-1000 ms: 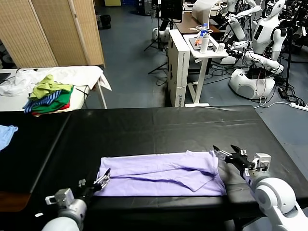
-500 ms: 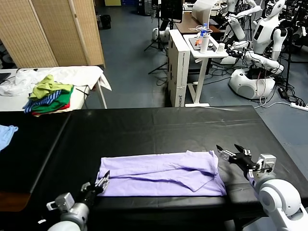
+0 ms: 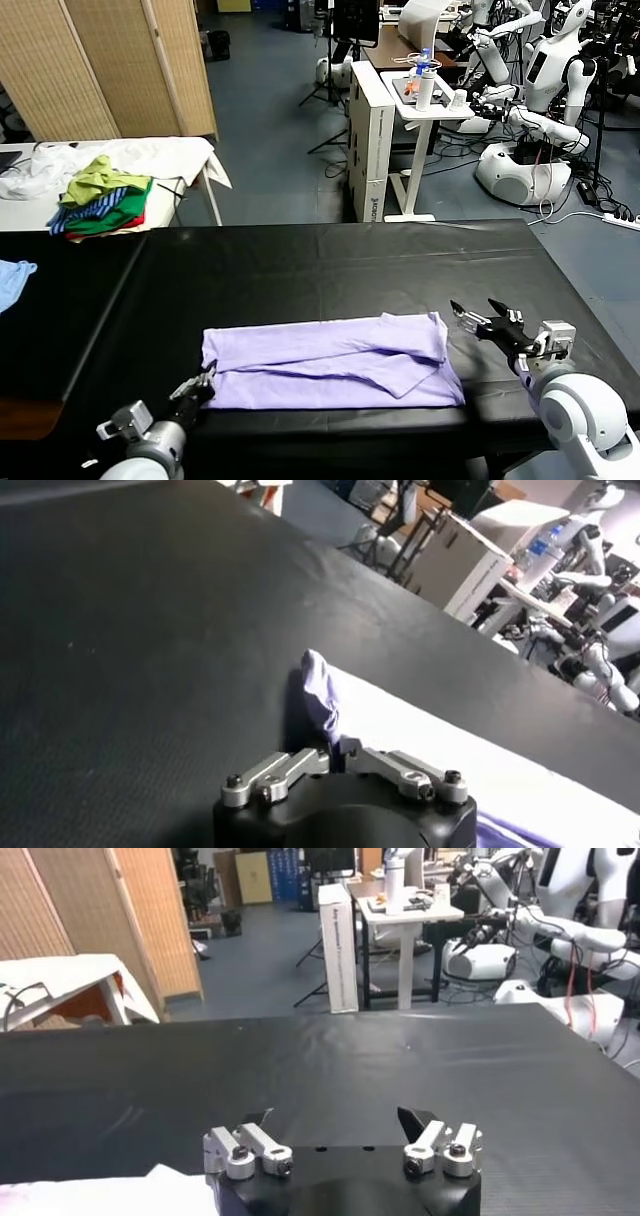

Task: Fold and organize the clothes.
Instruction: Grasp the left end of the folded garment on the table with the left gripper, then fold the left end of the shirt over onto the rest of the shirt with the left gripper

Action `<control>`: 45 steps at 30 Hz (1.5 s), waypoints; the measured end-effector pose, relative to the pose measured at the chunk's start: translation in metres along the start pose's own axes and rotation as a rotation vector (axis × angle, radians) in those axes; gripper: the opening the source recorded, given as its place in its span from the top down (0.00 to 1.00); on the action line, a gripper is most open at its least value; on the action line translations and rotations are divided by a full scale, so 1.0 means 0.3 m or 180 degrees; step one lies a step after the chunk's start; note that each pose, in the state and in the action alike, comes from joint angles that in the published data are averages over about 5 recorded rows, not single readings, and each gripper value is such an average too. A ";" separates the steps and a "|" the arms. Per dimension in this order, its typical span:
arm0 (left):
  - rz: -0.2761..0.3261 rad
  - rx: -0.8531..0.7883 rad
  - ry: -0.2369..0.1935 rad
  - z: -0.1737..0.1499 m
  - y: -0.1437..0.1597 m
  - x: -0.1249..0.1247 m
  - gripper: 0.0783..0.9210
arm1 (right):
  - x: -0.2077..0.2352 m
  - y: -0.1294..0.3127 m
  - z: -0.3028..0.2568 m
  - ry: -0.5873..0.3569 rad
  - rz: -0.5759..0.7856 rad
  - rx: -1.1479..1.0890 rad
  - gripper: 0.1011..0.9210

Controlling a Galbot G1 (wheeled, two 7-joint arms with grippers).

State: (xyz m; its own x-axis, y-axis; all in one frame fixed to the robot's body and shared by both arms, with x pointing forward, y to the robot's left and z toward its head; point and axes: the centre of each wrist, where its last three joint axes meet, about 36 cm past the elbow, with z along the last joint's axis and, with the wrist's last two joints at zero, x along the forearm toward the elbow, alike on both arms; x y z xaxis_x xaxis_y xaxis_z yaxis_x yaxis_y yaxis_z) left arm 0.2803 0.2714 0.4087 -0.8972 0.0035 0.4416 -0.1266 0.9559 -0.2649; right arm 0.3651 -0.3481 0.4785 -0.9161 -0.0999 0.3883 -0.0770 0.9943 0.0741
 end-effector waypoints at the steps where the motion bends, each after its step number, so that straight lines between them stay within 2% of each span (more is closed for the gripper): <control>1: -0.0028 -0.0122 -0.0037 -0.006 0.006 0.004 0.89 | 0.001 -0.002 0.002 -0.0002 0.0005 -0.0002 0.02; 5: -0.0147 -0.0559 -0.0131 -0.025 0.052 0.013 0.89 | 0.003 -0.012 0.009 -0.0001 0.0024 -0.0014 0.02; 12: -0.0339 -0.1078 -0.0156 -0.087 0.194 0.028 0.89 | 0.010 -0.017 0.026 0.0016 0.0044 -0.0034 0.02; 17: -0.0495 -0.1361 -0.0241 -0.151 0.279 0.049 0.89 | 0.014 -0.012 0.039 0.0020 0.0054 -0.0044 0.02; 22: -0.0582 -0.1446 -0.0309 -0.179 0.291 0.072 0.89 | 0.026 0.000 0.052 0.0019 0.0057 -0.0035 0.02; 25: -0.0578 -0.1326 -0.0288 -0.173 0.257 0.089 0.89 | 0.036 0.003 0.059 0.0015 0.0073 -0.0022 0.02; 30: -0.0360 -0.0851 -0.0219 -0.151 0.126 0.117 0.89 | 0.057 0.004 0.071 0.0030 0.0125 0.0007 0.02; 37: 0.0228 -0.0084 -0.0171 -0.148 -0.107 0.134 0.89 | 0.094 -0.002 0.084 0.0045 0.0220 0.0030 0.02; 45: 0.0776 0.0223 -0.0046 -0.102 -0.285 0.089 0.89 | 0.145 -0.027 0.120 0.0107 0.0377 0.0038 0.02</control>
State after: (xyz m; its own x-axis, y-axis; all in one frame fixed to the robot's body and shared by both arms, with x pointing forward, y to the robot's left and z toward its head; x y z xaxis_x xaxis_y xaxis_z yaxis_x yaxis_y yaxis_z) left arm 0.2801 0.1988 0.4693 -0.9107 0.2269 0.3452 0.0657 0.9046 -0.4212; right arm 0.3116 -0.3591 0.4617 -0.9054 0.0174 0.4242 0.0263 0.9995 0.0151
